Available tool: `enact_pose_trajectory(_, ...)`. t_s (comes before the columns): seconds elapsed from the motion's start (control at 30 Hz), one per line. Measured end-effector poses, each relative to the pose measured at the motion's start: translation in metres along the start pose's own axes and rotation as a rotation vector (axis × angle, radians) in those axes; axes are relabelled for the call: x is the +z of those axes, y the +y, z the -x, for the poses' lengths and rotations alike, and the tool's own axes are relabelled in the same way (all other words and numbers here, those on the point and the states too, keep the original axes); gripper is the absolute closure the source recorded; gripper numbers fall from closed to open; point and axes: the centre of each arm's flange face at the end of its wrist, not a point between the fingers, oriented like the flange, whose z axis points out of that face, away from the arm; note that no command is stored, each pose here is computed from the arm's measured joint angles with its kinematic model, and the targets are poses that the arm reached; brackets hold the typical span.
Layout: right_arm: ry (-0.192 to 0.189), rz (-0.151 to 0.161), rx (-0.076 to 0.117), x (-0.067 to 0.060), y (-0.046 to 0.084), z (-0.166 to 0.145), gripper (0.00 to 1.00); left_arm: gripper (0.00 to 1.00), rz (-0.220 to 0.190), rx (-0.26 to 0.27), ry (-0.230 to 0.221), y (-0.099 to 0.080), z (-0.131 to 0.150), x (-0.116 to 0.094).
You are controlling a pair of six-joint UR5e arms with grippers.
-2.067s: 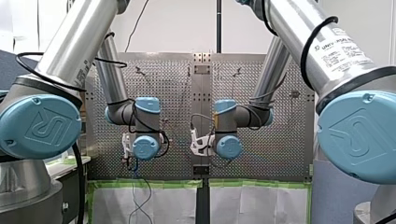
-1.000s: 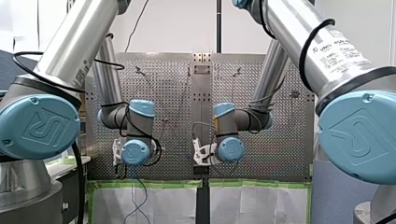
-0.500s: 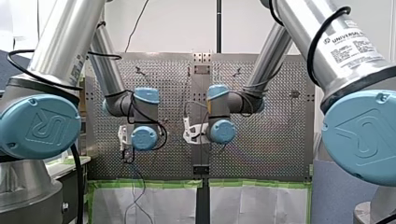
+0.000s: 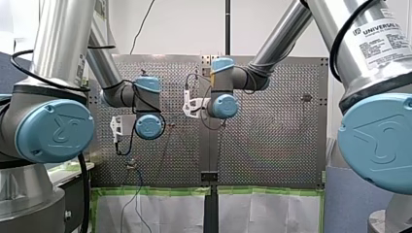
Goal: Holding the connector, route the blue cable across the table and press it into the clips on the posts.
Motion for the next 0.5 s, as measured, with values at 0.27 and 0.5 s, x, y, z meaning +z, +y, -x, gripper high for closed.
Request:
enact_pose_trajectory(0.27,0.028,-0.034,0.035,0.004,-0.004,-0.036,1.00,1.00,0.031,-0.076,-0.049,-0.007,0.043,0.020)
enact_pose_trajectory(0.5,0.045,-0.044,0.069,0.018,-0.007,-0.051,1.00,1.00,0.034,-0.100,-0.068,-0.008,0.068,0.023)
